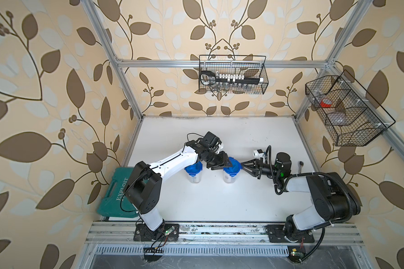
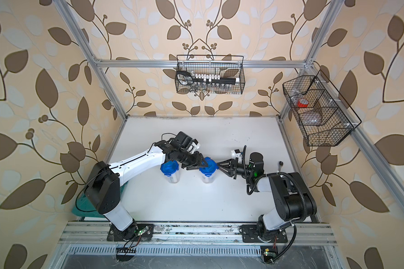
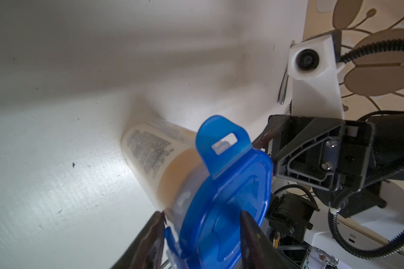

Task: Take out toiletry kits
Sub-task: Unfasten the latch on the container, then adjust the container at the center of the board.

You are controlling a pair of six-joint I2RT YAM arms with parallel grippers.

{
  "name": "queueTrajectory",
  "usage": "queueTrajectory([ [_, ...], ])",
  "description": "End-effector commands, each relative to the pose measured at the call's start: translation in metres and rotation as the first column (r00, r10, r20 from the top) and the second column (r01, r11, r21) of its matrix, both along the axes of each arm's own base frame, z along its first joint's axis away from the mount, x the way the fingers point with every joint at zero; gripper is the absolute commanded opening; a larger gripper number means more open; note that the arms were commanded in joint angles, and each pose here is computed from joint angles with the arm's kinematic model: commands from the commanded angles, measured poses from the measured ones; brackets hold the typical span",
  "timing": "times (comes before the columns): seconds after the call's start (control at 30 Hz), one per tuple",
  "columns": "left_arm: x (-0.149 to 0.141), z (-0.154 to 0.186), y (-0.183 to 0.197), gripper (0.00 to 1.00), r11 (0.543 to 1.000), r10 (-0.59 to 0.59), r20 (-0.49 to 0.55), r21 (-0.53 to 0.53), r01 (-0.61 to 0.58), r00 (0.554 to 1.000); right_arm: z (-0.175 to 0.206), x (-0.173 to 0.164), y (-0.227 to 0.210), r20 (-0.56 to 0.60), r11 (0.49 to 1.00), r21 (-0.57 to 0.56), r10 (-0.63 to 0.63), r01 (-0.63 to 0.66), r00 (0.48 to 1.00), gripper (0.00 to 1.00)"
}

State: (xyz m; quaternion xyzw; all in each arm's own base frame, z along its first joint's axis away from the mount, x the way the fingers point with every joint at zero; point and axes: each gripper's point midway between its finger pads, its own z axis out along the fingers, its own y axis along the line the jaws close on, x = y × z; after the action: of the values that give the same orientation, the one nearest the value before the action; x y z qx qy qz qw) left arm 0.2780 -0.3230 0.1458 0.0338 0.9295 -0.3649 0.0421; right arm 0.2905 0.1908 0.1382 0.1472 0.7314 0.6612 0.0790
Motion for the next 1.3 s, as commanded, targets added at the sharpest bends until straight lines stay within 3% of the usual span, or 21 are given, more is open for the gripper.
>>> queueTrajectory([
  [0.0,-0.038,-0.08,0.061,0.51,0.935,0.058,-0.161,0.354,0.003,0.985,0.014,-0.007,0.003,0.065,0.999,0.021,0.039,-0.04,0.997,0.23],
  [0.27,-0.041,-0.085,0.065,0.5,0.927,0.062,-0.162,0.376,0.004,0.985,0.035,-0.003,-0.013,0.127,1.0,0.012,0.018,-0.02,0.992,0.18],
  [0.33,-0.04,-0.083,0.063,0.51,0.93,0.064,-0.161,0.367,-0.001,0.985,0.037,-0.003,-0.013,0.132,0.999,-0.043,0.03,-0.024,0.991,0.19],
  [0.4,-0.036,-0.077,0.058,0.59,0.94,0.064,-0.154,0.342,-0.008,0.986,0.027,-0.002,-0.018,0.118,0.985,-0.172,0.032,-0.011,0.992,0.3],
  [0.5,-0.025,-0.057,0.042,0.69,0.961,0.06,-0.118,0.274,-0.026,0.991,0.004,-0.003,-0.035,0.063,0.902,-0.432,-0.004,0.031,0.998,0.48],
  [0.6,-0.012,-0.031,0.027,0.74,0.978,0.05,-0.072,0.205,-0.035,0.996,-0.012,-0.014,-0.048,0.058,0.7,-0.713,-0.005,0.045,0.998,0.53],
  [0.73,0.002,-0.007,0.019,0.76,0.985,0.047,-0.014,0.164,-0.044,0.999,-0.008,-0.024,-0.048,0.121,0.528,-0.843,0.006,0.1,0.993,0.54],
  [1.0,0.01,-0.002,0.016,0.76,0.991,0.036,0.008,0.129,-0.037,0.999,-0.005,-0.031,-0.013,0.146,0.44,-0.894,0.097,0.089,0.985,0.58],
  [1.2,0.007,-0.008,0.016,0.74,0.992,0.027,-0.005,0.124,-0.027,1.0,-0.01,-0.029,-0.012,0.129,0.411,-0.909,0.106,0.075,0.986,0.58],
  [1.27,0.007,-0.008,0.015,0.74,0.992,0.026,-0.006,0.123,-0.025,1.0,-0.004,-0.03,-0.02,0.139,0.38,-0.921,0.104,0.09,0.985,0.58],
])
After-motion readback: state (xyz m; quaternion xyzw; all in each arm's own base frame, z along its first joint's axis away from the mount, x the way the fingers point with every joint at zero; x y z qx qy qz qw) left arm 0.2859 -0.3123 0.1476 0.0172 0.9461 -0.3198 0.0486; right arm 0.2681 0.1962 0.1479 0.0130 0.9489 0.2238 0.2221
